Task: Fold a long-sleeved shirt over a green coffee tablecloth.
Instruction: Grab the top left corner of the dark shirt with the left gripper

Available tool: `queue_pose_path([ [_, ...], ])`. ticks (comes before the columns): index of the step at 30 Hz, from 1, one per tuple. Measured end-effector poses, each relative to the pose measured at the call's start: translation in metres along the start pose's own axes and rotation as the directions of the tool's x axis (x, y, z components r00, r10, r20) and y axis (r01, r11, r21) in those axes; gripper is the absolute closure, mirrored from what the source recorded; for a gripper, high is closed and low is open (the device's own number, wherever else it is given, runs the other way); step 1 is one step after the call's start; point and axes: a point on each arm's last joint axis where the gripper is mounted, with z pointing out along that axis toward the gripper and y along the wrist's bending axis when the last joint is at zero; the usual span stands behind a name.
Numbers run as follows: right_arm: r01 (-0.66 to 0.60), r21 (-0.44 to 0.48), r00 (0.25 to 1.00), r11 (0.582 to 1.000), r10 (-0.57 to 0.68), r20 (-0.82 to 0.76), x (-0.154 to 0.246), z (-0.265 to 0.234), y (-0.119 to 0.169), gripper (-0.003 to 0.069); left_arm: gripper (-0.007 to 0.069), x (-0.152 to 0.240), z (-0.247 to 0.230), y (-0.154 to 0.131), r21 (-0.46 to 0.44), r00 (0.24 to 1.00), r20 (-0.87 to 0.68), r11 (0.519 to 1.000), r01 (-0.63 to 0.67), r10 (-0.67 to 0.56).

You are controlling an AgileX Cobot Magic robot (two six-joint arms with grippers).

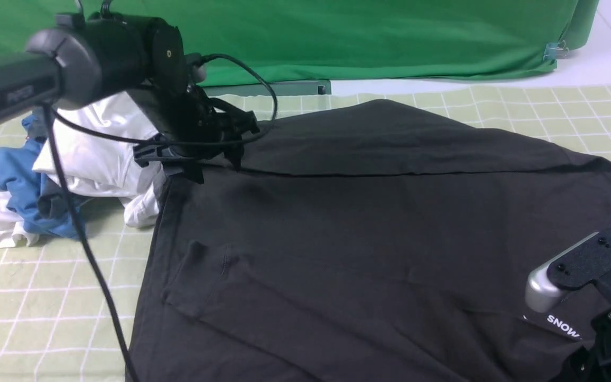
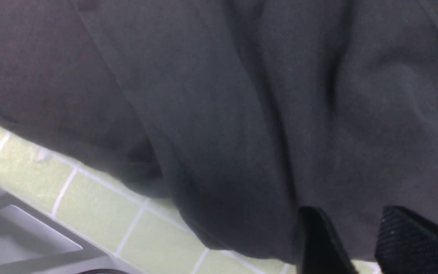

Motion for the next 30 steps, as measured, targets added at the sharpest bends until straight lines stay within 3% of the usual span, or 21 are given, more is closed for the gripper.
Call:
queue_pose_path([
  [5,0.0,0.0,1.0,1.0,0.0,0.004,0.0,0.0,0.0,0.0421,0.0117,-0.018,0.021,0.01,0.054,0.992,-0.029,0.99,0.128,-0.127],
  [16,0.0,0.0,0.999,1.0,0.0,0.042,-0.004,0.0,0.0,0.0415,0.0141,-0.039,0.035,0.022,0.056,0.986,0.025,0.985,0.164,-0.166],
  [23,0.0,0.0,0.999,1.0,0.0,0.055,-0.005,0.0,0.0,0.0415,0.0279,-0.04,0.042,0.026,0.045,0.986,0.037,0.986,0.159,-0.161],
  [27,0.0,0.0,0.998,1.0,0.0,0.055,-0.005,0.0,0.0,0.0415,0.0409,-0.041,0.043,0.026,0.047,0.989,0.046,0.989,0.142,-0.144],
  [28,0.0,0.0,0.998,1.0,0.0,0.056,-0.005,0.0,0.0,0.0415,0.0491,-0.043,0.043,0.025,0.052,0.992,0.05,0.992,0.112,-0.115],
  [30,0.0,0.0,0.998,1.0,0.0,0.058,-0.005,0.0,0.0,0.0415,0.0568,-0.045,0.04,0.023,0.063,0.995,0.048,0.995,0.082,-0.085],
])
